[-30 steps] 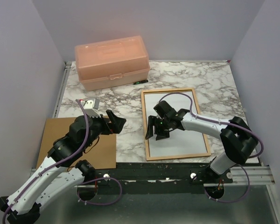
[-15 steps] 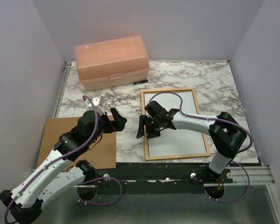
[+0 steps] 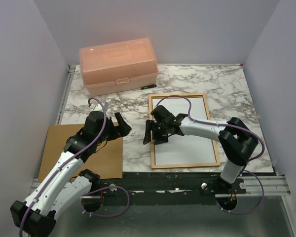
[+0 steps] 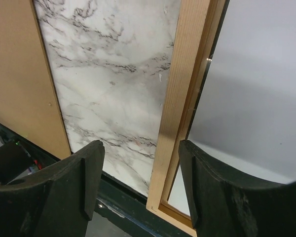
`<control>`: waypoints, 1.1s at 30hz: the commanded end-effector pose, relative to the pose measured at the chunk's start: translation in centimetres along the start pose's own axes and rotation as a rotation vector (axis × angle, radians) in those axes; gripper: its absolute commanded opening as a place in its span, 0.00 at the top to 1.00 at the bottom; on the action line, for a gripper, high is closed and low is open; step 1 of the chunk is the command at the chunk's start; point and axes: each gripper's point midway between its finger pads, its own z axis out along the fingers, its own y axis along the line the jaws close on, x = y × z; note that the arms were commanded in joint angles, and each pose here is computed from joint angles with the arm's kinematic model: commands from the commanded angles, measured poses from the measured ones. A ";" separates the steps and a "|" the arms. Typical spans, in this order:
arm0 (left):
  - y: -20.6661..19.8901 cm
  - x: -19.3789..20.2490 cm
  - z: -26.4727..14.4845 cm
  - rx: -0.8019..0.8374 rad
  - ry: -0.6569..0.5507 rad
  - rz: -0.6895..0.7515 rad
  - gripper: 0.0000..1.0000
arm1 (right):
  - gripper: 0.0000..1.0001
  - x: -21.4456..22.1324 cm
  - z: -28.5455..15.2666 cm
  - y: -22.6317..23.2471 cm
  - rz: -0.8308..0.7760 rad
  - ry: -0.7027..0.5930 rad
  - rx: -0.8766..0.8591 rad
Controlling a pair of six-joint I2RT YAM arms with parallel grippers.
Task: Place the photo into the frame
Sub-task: Adjust the photo in the photo frame, then adjust the photo frame item at the center of the board.
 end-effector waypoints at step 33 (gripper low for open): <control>-4.2 -5.9 -11.2 0.259 -0.385 0.161 0.01 | 0.23 -14.1 11.1 14.1 -0.349 -0.090 -0.238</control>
